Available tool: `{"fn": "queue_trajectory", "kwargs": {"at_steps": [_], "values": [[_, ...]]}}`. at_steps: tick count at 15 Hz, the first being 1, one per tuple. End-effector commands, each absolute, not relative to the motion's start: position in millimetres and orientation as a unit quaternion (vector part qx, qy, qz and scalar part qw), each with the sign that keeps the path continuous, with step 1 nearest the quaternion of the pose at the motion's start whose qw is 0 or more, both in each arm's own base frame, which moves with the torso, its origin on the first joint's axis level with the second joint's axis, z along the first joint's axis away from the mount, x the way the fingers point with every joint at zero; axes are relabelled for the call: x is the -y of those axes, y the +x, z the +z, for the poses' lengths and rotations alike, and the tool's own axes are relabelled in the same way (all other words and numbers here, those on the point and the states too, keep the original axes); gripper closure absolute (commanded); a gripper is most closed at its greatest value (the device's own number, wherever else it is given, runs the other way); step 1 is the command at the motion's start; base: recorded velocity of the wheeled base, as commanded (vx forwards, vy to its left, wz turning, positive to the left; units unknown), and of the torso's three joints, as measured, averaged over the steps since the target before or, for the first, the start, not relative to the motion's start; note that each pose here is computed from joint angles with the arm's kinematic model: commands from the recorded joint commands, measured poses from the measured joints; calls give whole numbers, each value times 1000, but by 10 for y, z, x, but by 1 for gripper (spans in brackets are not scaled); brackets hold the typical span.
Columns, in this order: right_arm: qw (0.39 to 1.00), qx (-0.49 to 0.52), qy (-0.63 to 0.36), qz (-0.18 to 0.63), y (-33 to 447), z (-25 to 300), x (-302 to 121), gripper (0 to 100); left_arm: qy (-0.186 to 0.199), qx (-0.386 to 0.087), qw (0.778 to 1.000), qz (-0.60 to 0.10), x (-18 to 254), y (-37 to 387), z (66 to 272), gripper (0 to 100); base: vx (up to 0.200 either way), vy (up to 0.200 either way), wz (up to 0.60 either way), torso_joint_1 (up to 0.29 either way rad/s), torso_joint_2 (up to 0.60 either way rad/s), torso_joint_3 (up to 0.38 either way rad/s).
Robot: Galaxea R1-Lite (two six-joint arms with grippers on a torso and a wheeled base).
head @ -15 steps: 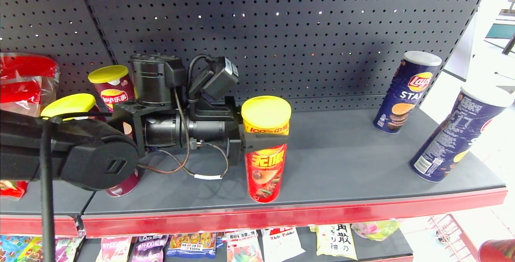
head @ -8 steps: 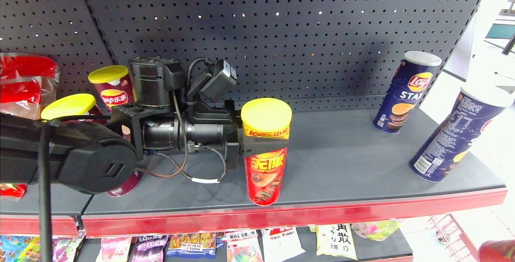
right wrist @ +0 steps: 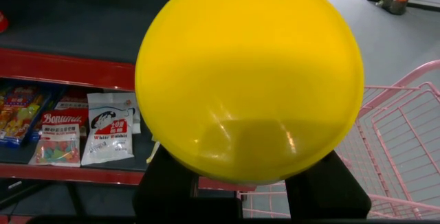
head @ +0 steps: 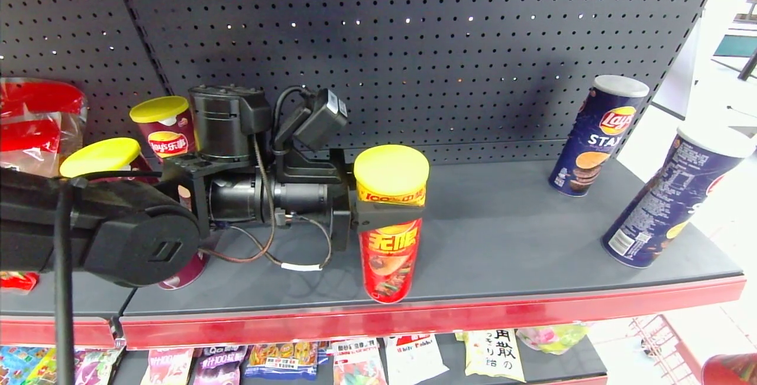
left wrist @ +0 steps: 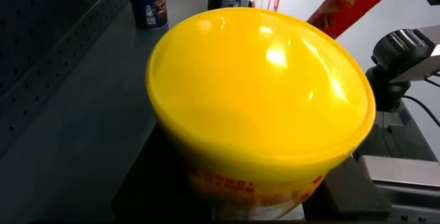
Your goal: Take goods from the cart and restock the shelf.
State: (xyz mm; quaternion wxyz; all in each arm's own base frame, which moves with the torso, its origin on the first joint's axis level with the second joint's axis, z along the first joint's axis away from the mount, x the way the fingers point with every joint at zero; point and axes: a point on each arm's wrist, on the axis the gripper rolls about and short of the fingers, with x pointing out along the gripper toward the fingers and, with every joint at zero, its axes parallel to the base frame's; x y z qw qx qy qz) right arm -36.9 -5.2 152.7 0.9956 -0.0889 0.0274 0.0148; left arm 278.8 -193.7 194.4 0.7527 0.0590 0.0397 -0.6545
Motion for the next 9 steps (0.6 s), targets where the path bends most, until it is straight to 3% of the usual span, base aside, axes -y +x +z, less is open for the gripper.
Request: {"fn": "queue_trajectory", "kwargs": {"at_steps": [1,3,4,9], "values": [[995,-29,-89,16,-367,1526,52,100,59,-45,752,-655,1938,2791,1910,100,0,0,0,0,0,0],[996,-29,-89,15,-367,1526,52,100,60,-47,752,-654,1923,2775,1861,100,0,0,0,0,0,0],[995,-29,-89,16,-367,1526,52,100,60,-46,753,-654,1915,2762,1841,0,0,0,0,0,0,0],[995,-30,-89,15,-366,1521,52,100,59,-42,758,-648,1888,2761,1844,0,0,0,0,0,0,0]]}}
